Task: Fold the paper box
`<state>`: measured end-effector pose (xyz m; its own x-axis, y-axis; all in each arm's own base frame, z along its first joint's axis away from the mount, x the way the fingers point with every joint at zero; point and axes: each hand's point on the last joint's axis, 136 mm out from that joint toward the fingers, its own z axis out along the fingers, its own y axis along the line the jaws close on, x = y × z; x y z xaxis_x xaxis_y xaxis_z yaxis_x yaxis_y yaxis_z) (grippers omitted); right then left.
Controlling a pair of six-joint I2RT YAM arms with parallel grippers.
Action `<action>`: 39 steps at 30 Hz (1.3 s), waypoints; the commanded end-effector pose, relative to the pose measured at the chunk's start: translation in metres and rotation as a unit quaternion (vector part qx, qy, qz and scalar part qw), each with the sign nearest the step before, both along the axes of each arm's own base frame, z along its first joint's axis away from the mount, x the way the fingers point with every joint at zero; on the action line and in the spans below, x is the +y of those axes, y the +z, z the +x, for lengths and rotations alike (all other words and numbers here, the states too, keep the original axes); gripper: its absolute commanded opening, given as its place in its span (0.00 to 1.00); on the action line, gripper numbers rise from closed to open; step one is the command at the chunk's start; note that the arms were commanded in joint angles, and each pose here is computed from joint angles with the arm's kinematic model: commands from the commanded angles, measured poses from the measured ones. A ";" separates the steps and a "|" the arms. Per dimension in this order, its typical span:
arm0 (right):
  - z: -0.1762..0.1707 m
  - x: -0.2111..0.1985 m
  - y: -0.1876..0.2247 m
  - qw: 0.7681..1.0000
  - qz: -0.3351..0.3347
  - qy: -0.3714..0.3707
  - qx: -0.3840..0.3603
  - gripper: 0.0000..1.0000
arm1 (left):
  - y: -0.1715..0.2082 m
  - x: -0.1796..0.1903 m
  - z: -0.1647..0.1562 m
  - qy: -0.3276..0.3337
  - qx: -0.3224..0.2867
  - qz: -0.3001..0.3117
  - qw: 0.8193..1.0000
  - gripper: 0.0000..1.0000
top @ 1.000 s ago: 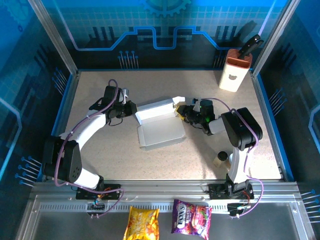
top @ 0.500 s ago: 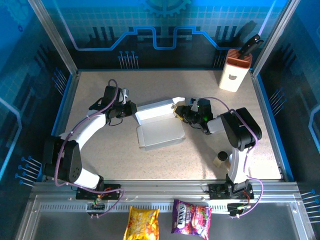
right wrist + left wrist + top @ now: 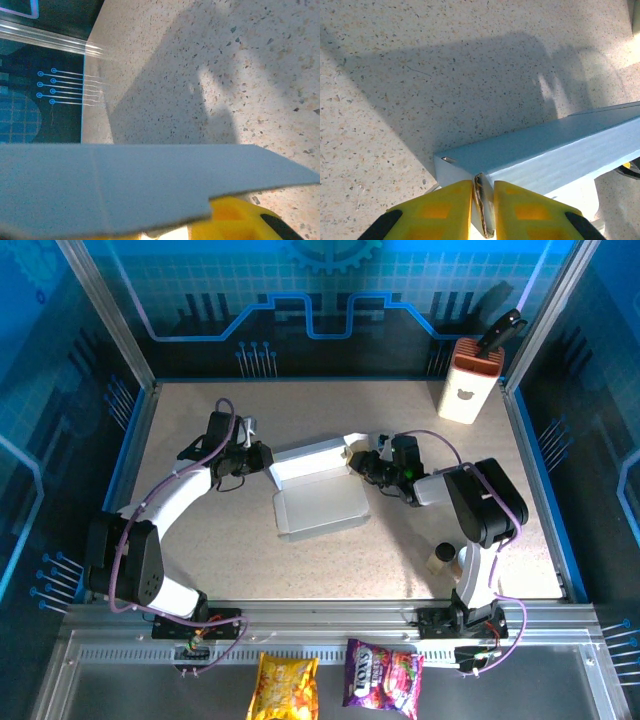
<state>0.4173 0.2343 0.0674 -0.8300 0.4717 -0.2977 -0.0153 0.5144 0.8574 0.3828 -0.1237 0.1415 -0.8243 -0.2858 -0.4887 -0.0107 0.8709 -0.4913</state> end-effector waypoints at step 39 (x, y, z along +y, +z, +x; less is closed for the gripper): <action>-0.026 -0.017 0.010 0.992 -0.117 0.035 -0.020 0.39 | -0.007 0.003 -0.011 -0.013 0.029 0.011 0.999 0.20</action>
